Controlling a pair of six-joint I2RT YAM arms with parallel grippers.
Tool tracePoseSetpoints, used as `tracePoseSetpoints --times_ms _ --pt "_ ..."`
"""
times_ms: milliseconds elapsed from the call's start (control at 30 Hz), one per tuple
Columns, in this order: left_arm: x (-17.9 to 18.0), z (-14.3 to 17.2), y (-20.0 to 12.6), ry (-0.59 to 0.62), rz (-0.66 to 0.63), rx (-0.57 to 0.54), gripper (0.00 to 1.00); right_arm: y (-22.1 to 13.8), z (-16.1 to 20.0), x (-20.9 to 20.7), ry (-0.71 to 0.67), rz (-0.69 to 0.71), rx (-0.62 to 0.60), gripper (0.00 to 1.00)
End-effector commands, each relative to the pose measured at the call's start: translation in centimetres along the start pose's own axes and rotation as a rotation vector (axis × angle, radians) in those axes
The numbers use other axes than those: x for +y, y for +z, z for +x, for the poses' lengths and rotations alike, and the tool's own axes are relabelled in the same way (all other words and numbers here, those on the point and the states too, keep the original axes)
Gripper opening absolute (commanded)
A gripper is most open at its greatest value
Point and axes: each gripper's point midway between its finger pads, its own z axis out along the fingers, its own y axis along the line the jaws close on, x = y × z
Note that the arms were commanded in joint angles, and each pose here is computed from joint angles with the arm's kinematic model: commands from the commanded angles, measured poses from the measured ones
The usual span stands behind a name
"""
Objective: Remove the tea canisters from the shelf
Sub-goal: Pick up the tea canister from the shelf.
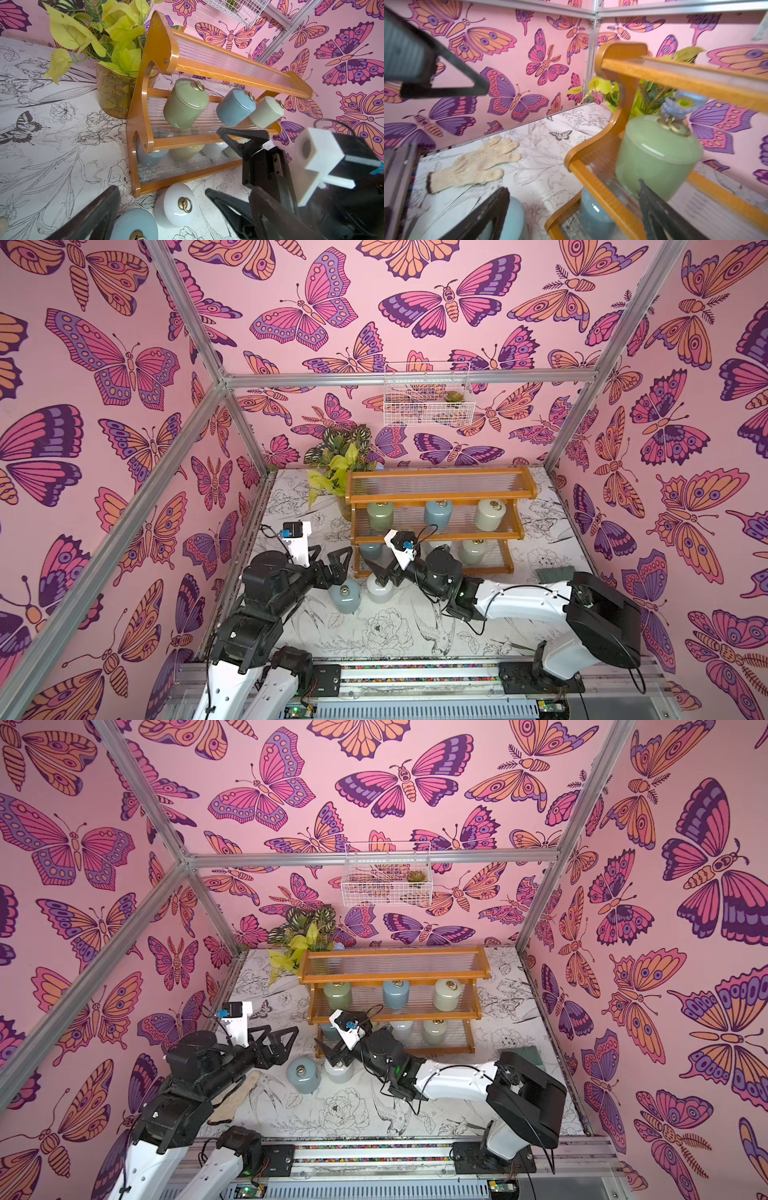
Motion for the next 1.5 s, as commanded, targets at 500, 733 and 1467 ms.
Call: tracePoseSetpoints --times_ms 500,733,1467 --pt "-0.8 -0.7 0.1 0.043 0.033 -0.008 1.0 4.5 -0.7 -5.5 0.014 0.218 -0.048 0.99" --pt "-1.0 -0.8 0.1 0.043 0.039 -0.007 1.0 5.3 -0.2 -7.0 0.058 0.221 -0.06 0.99" --pt "-1.2 -1.4 -0.1 0.065 0.039 -0.022 1.0 9.7 2.4 -8.5 0.113 0.183 -0.022 1.0"
